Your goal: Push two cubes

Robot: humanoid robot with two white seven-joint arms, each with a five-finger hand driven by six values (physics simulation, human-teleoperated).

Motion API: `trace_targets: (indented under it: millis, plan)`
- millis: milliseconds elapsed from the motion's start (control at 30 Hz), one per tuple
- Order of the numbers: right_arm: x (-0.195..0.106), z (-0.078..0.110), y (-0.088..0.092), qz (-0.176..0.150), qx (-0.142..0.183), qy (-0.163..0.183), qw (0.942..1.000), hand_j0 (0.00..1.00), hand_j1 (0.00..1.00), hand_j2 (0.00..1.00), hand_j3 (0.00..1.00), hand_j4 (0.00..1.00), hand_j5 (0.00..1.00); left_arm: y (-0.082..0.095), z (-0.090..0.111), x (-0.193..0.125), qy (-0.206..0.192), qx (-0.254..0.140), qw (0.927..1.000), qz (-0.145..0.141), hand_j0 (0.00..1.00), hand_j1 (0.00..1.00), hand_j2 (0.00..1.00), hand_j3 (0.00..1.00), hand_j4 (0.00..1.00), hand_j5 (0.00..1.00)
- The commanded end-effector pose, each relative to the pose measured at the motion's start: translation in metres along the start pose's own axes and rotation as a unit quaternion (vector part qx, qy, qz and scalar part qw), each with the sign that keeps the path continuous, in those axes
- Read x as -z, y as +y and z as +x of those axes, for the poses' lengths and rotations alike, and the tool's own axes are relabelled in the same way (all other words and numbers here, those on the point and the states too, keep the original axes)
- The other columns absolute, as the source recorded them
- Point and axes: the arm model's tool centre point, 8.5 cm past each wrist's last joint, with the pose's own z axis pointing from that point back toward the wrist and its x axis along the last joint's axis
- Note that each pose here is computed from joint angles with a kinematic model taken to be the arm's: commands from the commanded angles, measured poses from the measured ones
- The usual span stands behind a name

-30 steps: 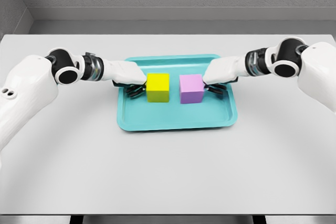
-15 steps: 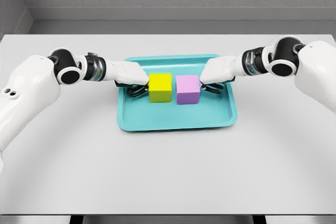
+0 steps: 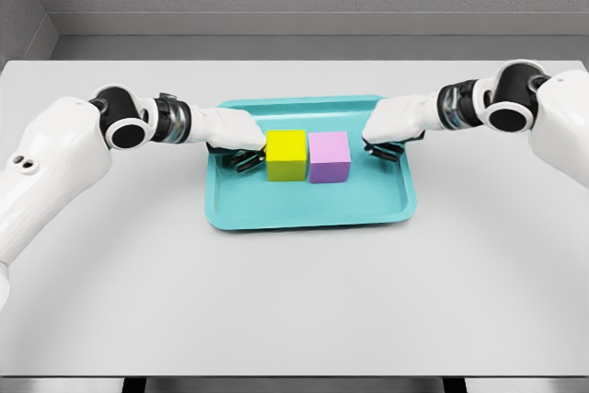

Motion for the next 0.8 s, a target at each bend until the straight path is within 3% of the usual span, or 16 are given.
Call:
trace_targets:
  millis: [0, 200, 233, 267, 300, 333, 367, 433, 500, 533, 600, 633, 667, 700, 733, 767]
  plan:
    - [-0.002, -0.002, 0.0, -0.002, 0.003, 0.003, 1.0, 0.0, 0.0, 0.0, 0.0, 0.0, 0.0, 0.002, 0.002, 0.002, -0.003, -0.001, 1.0, 0.003, 0.04, 0.04, 0.04, 0.04, 0.04, 0.04]
    - [-0.035, -0.022, 0.014, -0.002, 0.017, 0.036, 0.9992, 0.0, 0.0, 0.0, 0.0, 0.0, 0.0, 0.002, 0.002, 0.002, -0.002, -0.002, 1.0, 0.004, 0.04, 0.04, 0.04, 0.04, 0.04, 0.04]
    - [-0.042, -0.027, 0.013, -0.008, 0.02, 0.044, 0.9988, 0.04, 0.04, 0.04, 0.04, 0.04, 0.04, 0.004, 0.002, 0.002, -0.003, -0.001, 1.0, 0.005, 0.04, 0.04, 0.04, 0.04, 0.04, 0.04]
    - [-0.057, -0.036, 0.01, -0.022, 0.026, 0.06, 0.9976, 0.19, 0.19, 0.19, 0.19, 0.19, 0.19, 0.004, 0.002, 0.002, -0.003, -0.001, 1.0, 0.005, 0.04, 0.04, 0.04, 0.04, 0.04, 0.04]
    - [-0.067, -0.041, 0.009, -0.031, 0.03, 0.071, 0.9966, 0.41, 0.41, 0.41, 0.41, 0.41, 0.41, 0.007, 0.0, 0.0, -0.001, 0.001, 1.0, 0.007, 0.04, 0.04, 0.04, 0.04, 0.04, 0.04]
    - [-0.071, -0.043, 0.007, -0.036, 0.031, 0.075, 0.9961, 0.85, 0.85, 0.85, 0.85, 0.85, 0.85, 0.007, 0.0, 0.0, -0.001, 0.001, 1.0, 0.007, 0.04, 0.04, 0.04, 0.04, 0.04, 0.04]
    - [-0.089, -0.053, 0.005, -0.053, 0.037, 0.094, 0.9935, 1.0, 1.0, 1.0, 1.0, 1.0, 1.0, 0.007, 0.0, 0.0, -0.001, 0.001, 1.0, 0.007, 0.04, 0.04, 0.04, 0.04, 0.04, 0.04]
    - [-0.117, -0.066, 0.01, -0.071, 0.053, 0.122, 0.9886, 1.0, 1.0, 1.0, 1.0, 1.0, 1.0, 0.017, -0.009, -0.014, 0.012, 0.004, 0.9998, 0.016, 0.05, 0.05, 0.05, 0.05, 0.05, 0.05]
    - [-0.141, -0.077, 0.019, -0.073, 0.064, 0.148, 0.9843, 1.0, 1.0, 1.0, 1.0, 1.0, 1.0, 0.016, -0.042, -0.063, 0.051, -0.029, 0.9971, 0.049, 0.07, 0.07, 0.07, 0.07, 0.07, 0.07]
    - [-0.141, -0.077, 0.026, -0.068, 0.07, 0.149, 0.984, 1.0, 1.0, 1.0, 1.0, 1.0, 1.0, 0.013, -0.058, -0.089, 0.074, -0.043, 0.9944, 0.061, 0.09, 0.09, 0.09, 0.09, 0.09, 0.09]
    - [-0.147, -0.078, 0.036, -0.066, 0.081, 0.152, 0.9828, 1.0, 1.0, 1.0, 1.0, 1.0, 1.0, 0.011, -0.072, -0.114, 0.098, -0.052, 0.9911, 0.074, 0.13, 0.13, 0.13, 0.13, 0.13, 0.13]
    - [-0.146, -0.077, 0.038, -0.064, 0.083, 0.151, 0.983, 1.0, 1.0, 1.0, 1.0, 1.0, 1.0, 0.009, -0.085, -0.143, 0.113, -0.078, 0.9855, 0.1, 0.15, 0.15, 0.15, 0.15, 0.15, 0.15]
    - [-0.145, -0.077, 0.039, -0.063, 0.083, 0.15, 0.9831, 1.0, 1.0, 1.0, 1.0, 1.0, 1.0, 0.0, -0.101, -0.196, 0.138, -0.117, 0.9731, 0.142, 0.38, 0.38, 0.38, 0.38, 0.38, 0.38]
    - [-0.142, -0.075, 0.043, -0.059, 0.086, 0.147, 0.9836, 1.0, 1.0, 1.0, 1.0, 1.0, 1.0, -0.022, -0.115, -0.23, 0.15, -0.178, 0.9568, 0.175, 1.0, 1.0, 1.0, 1.0, 1.0, 1.0]
    - [-0.139, -0.074, 0.046, -0.057, 0.088, 0.145, 0.9839, 1.0, 1.0, 1.0, 1.0, 1.0, 1.0, -0.048, -0.126, -0.236, 0.155, -0.236, 0.94, 0.192, 1.0, 1.0, 1.0, 1.0, 1.0, 1.0]
    - [-0.139, -0.074, 0.046, -0.057, 0.088, 0.144, 0.984, 1.0, 1.0, 1.0, 1.0, 1.0, 1.0, -0.066, -0.129, -0.235, 0.16, -0.263, 0.9325, 0.19, 1.0, 1.0, 1.0, 1.0, 1.0, 1.0]
